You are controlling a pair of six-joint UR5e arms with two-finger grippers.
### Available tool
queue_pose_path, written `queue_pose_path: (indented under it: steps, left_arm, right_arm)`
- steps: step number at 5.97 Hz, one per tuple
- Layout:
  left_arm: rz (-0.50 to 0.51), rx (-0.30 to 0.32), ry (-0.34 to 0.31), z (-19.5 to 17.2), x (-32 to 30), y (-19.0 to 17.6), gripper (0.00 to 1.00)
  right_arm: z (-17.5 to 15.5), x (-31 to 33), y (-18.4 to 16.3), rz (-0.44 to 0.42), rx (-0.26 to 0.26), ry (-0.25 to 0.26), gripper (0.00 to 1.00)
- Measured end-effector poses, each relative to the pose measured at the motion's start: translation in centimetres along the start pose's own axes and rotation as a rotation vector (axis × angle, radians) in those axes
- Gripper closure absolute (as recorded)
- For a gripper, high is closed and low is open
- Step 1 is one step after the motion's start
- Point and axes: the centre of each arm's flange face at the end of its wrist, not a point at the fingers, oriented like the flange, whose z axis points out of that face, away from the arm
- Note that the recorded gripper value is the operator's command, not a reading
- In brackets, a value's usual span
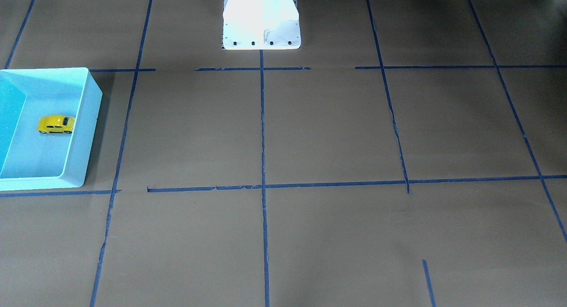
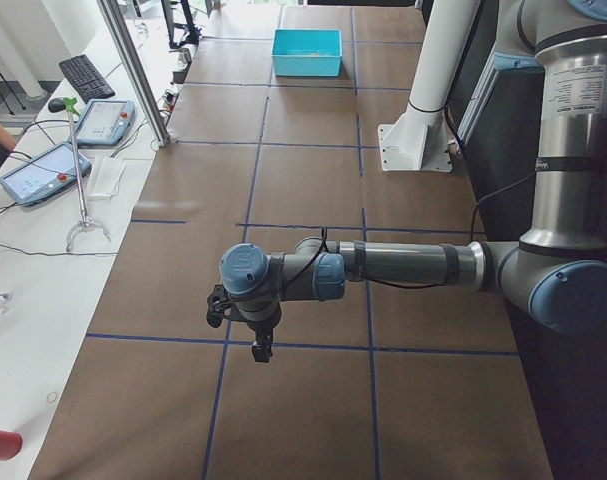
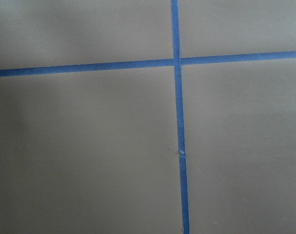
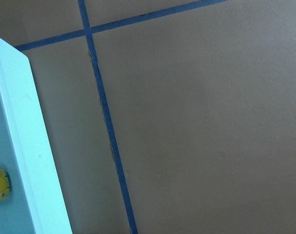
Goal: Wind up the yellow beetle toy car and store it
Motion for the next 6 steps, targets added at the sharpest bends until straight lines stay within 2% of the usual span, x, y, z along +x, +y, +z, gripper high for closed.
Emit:
queue_pose_path:
  steps: [6]
  left_arm:
    - [0.003, 0.006, -0.001, -0.34, 0.19, -0.62, 0.00]
  right_arm:
    - [-0.21, -0.21, 0.04, -0.003, 0.003, -0.002, 0.00]
